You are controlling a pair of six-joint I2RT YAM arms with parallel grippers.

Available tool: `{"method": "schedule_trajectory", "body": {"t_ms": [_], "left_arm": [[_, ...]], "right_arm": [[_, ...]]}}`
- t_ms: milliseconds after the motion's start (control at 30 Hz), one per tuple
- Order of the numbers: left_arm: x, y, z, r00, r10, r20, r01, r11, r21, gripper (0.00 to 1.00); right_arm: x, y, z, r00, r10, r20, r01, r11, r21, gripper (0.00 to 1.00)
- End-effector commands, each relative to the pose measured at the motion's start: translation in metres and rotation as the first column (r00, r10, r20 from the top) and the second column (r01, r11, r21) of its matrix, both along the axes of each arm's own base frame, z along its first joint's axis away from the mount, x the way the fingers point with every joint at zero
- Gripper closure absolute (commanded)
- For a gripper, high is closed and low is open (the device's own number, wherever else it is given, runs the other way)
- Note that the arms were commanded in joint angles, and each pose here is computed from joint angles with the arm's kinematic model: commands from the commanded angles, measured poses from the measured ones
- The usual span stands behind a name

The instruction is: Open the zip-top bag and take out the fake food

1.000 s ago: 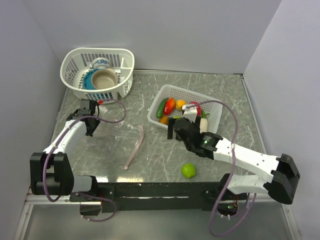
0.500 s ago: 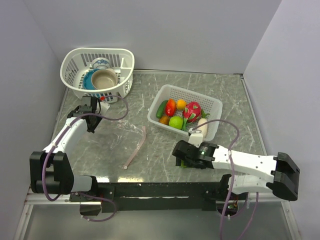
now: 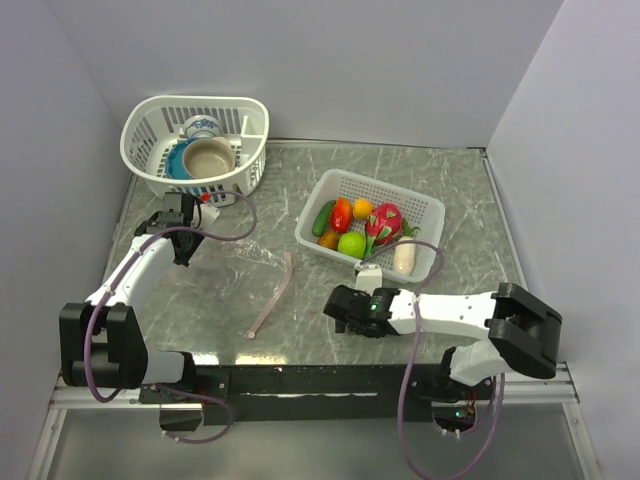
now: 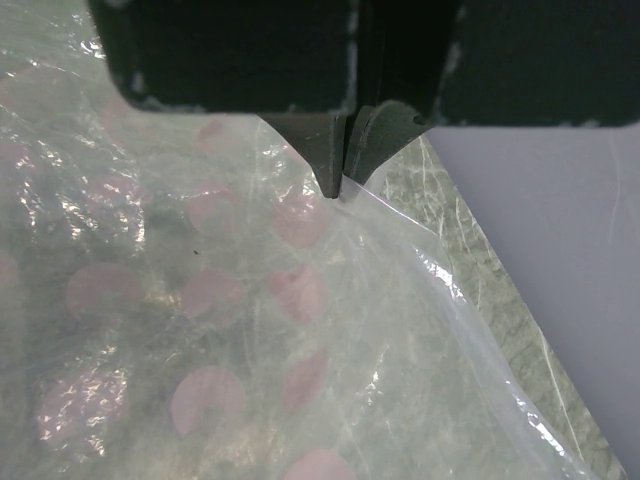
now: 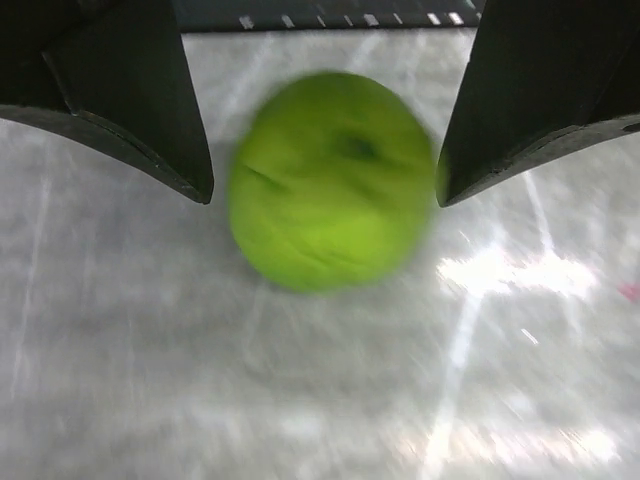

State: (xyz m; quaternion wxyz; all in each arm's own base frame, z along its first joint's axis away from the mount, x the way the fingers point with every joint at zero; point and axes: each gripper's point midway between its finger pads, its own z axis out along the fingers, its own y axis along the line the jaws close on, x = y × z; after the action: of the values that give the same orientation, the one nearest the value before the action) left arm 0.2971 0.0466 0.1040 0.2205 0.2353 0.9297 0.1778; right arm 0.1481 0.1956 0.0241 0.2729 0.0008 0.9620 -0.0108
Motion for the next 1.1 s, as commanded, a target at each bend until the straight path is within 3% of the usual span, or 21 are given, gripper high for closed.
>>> {"method": "schedule_trajectory", "body": {"t_ms": [0, 133, 233, 267, 433, 467, 500, 633, 733, 900, 967, 1000, 1033, 1067], "left_arm": [[0.008, -0.004, 0.012, 0.999, 0.003, 0.051, -0.002, 1.000, -0.021, 0.99], [0.007, -0.001, 0.009, 0.999, 0.003, 0.049, -0.002, 1.000, -0.004, 0.99], [0.007, 0.000, 0.008, 0.999, 0.000, 0.049, 0.000, 1.000, 0.001, 0.99], [0.006, -0.001, 0.007, 0.999, 0.002, 0.047, -0.002, 1.000, -0.002, 0.99], [0.007, -0.001, 0.007, 0.999, 0.003, 0.050, -0.003, 1.000, -0.006, 0.99], [0.006, -0.001, 0.006, 0.999, 0.001, 0.048, 0.000, 1.000, -0.005, 0.99], [0.006, -0.001, 0.006, 0.999, 0.002, 0.050, -0.002, 1.000, -0.006, 0.99], [0.004, -0.003, 0.003, 0.999, 0.006, 0.043, -0.005, 1.000, -0.016, 0.99], [0.002, -0.007, 0.006, 0.999, 0.005, 0.045, -0.003, 0.999, -0.046, 0.99], [-0.005, -0.016, 0.011, 0.999, -0.009, 0.038, 0.012, 0.996, -0.088, 0.99], [-0.006, -0.020, 0.014, 0.999, -0.015, 0.043, 0.019, 0.995, -0.103, 0.99], [-0.008, -0.021, 0.014, 0.999, -0.017, 0.037, 0.021, 0.994, -0.110, 0.99], [-0.008, -0.024, 0.016, 0.999, -0.023, 0.042, 0.028, 0.992, -0.121, 0.99], [-0.008, -0.024, 0.017, 0.999, -0.023, 0.045, 0.029, 0.992, -0.124, 0.99]], "right_arm": [[0.034, 0.024, 0.019, 0.987, -0.006, 0.160, -0.002, 0.999, 0.047, 0.00], [0.034, 0.029, 0.012, 0.988, 0.002, 0.152, -0.009, 0.999, 0.049, 0.02], [0.032, 0.031, 0.010, 0.990, 0.009, 0.143, -0.018, 0.998, 0.060, 0.18], [0.030, 0.030, 0.008, 0.990, 0.014, 0.138, -0.023, 0.998, 0.061, 0.29], [0.032, 0.029, 0.024, 0.986, 0.014, 0.163, -0.027, 0.997, 0.076, 0.63], [0.039, 0.033, 0.037, 0.980, 0.003, 0.198, -0.021, 0.996, 0.089, 0.79], [0.042, 0.030, 0.046, 0.976, 0.003, 0.218, -0.020, 0.997, 0.075, 0.81], [0.081, 0.037, 0.131, 0.918, -0.026, 0.395, -0.026, 0.992, 0.127, 0.76], [0.123, 0.014, 0.180, 0.870, -0.113, 0.479, 0.034, 0.985, 0.170, 0.74], [0.192, -0.059, 0.213, 0.768, -0.335, 0.547, 0.262, 0.942, 0.210, 0.67], [0.209, -0.075, 0.205, 0.762, -0.367, 0.533, 0.322, 0.929, 0.181, 0.65], [0.217, -0.079, 0.193, 0.774, -0.365, 0.517, 0.333, 0.930, 0.158, 0.61], [0.224, -0.090, 0.187, 0.777, -0.385, 0.497, 0.358, 0.921, 0.153, 0.42], [0.226, -0.091, 0.180, 0.791, -0.382, 0.478, 0.357, 0.923, 0.146, 0.32]]}}
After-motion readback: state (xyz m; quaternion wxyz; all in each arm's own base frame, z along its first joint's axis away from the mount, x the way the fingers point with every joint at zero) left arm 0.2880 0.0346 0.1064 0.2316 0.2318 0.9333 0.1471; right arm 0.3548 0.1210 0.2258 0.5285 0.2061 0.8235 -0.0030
